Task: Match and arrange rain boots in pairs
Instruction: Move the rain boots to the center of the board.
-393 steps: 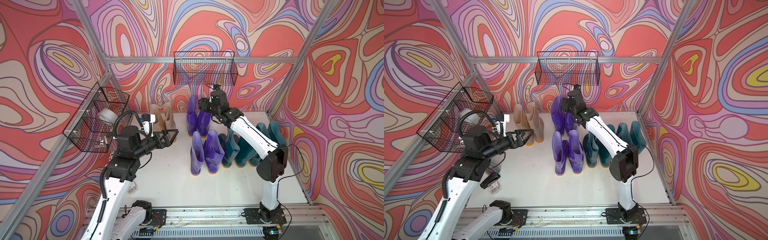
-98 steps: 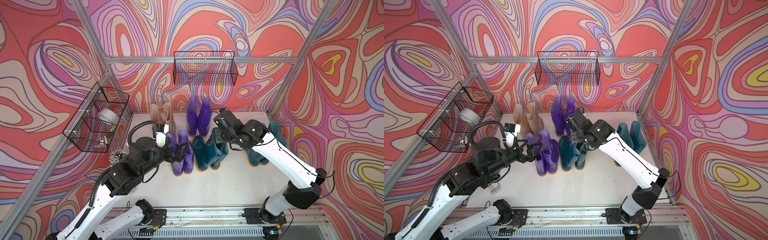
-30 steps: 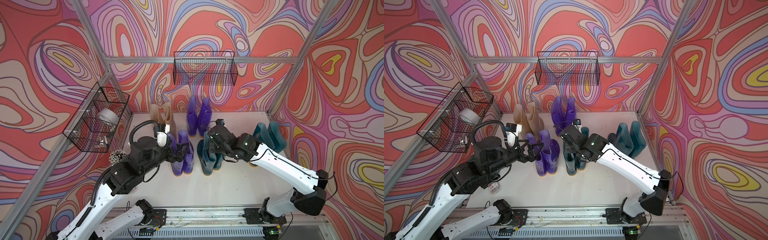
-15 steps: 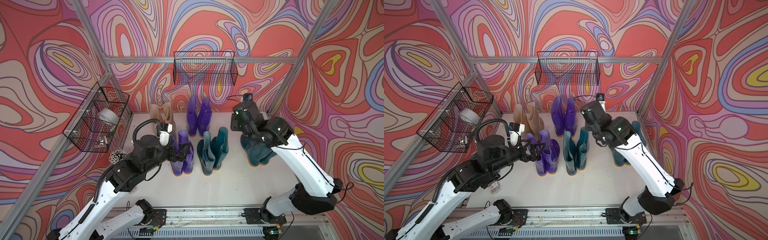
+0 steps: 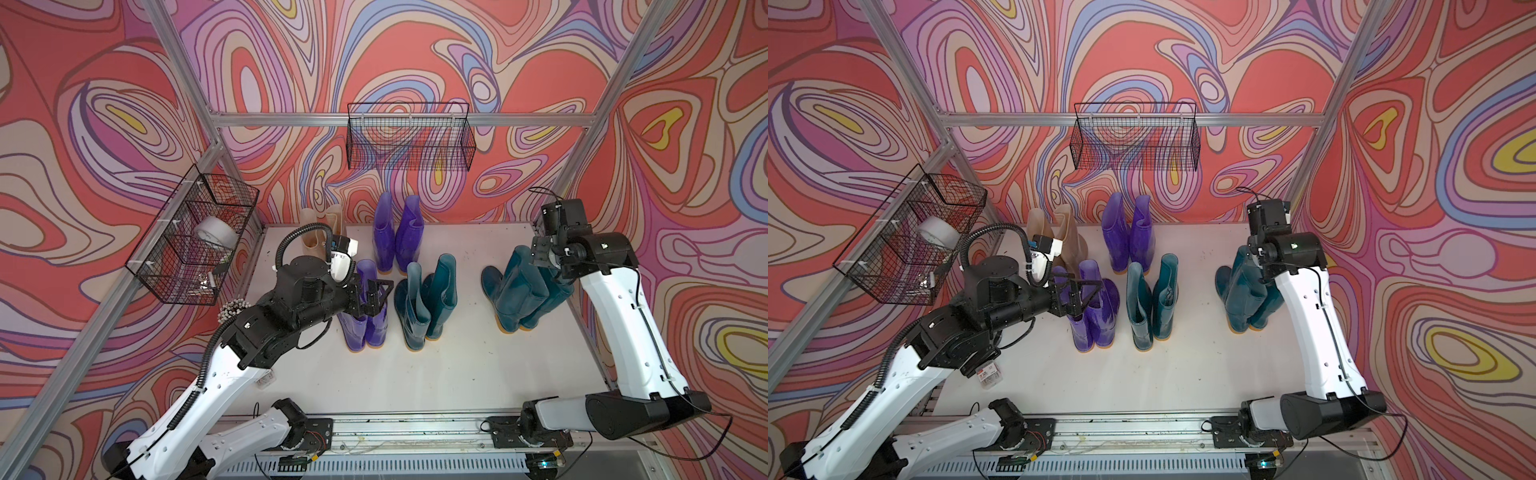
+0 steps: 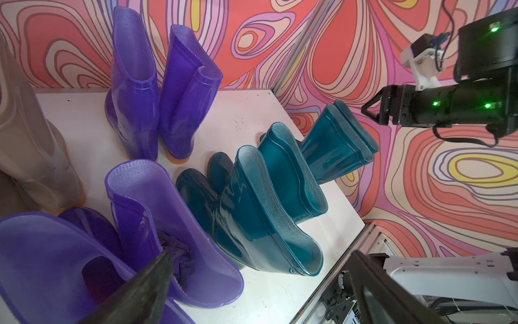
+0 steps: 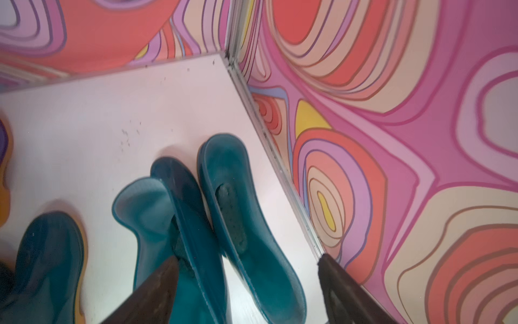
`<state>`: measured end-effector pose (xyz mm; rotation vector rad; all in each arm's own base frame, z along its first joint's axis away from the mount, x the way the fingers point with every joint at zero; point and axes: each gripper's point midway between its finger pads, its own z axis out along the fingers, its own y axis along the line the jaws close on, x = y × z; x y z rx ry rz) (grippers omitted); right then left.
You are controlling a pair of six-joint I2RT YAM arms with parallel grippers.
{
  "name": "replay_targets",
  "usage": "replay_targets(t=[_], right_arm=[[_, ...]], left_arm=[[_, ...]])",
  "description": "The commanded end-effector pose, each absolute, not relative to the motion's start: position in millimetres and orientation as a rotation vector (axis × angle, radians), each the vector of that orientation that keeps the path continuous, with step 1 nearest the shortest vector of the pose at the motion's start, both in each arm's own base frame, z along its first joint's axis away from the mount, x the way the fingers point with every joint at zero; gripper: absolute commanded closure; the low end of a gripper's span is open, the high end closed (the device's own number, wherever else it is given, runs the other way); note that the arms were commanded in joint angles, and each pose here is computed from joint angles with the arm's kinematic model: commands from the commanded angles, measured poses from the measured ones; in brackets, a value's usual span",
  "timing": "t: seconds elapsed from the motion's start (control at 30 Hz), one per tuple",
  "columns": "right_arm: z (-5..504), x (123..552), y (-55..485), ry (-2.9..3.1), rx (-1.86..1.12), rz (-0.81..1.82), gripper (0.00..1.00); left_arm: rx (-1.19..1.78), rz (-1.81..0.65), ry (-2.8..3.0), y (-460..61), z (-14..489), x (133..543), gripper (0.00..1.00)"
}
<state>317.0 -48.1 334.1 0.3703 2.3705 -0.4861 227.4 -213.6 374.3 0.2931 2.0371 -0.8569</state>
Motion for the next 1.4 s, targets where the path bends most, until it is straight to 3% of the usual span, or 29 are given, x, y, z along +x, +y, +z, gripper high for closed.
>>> replay_targets(t=[0.0, 0.3, 0.43, 0.53, 0.73, 0.77, 1.13, 1.37], right_arm=[[322, 314, -31, 2.402, 0.286, -0.345, 0.20], [278, 320, -43, 2.519, 0.268, -0.364, 0.21], [264, 332, -30, 2.568, 0.217, -0.178, 0.27], [263, 338, -17, 2.575, 0.194, -0.076, 0.43], [273, 340, -22, 2.545, 0.222, -0.103, 0.97], [277, 342, -21, 2.525, 0.229, -0.095, 1.00], [338, 409, -6, 2.306, 0.244, 0.045, 1.00], [343, 466, 5, 2.277, 0.216, 0.097, 1.00]], left_arm=[[0.326, -0.857, 2.041, -215, 376, 226, 0.00], [0.314, -0.872, 2.041, -214, 373, 224, 0.00], [0.305, -0.869, 2.056, -215, 367, 225, 0.00], [0.301, -0.870, 2.056, -215, 367, 226, 0.00], [0.301, -0.820, 2.048, -207, 367, 226, 0.00], [0.301, -0.810, 2.048, -206, 367, 226, 0.00], [0.282, -0.760, 2.038, -199, 372, 231, 0.00], [0.269, -0.729, 2.028, -196, 378, 235, 0.00]])
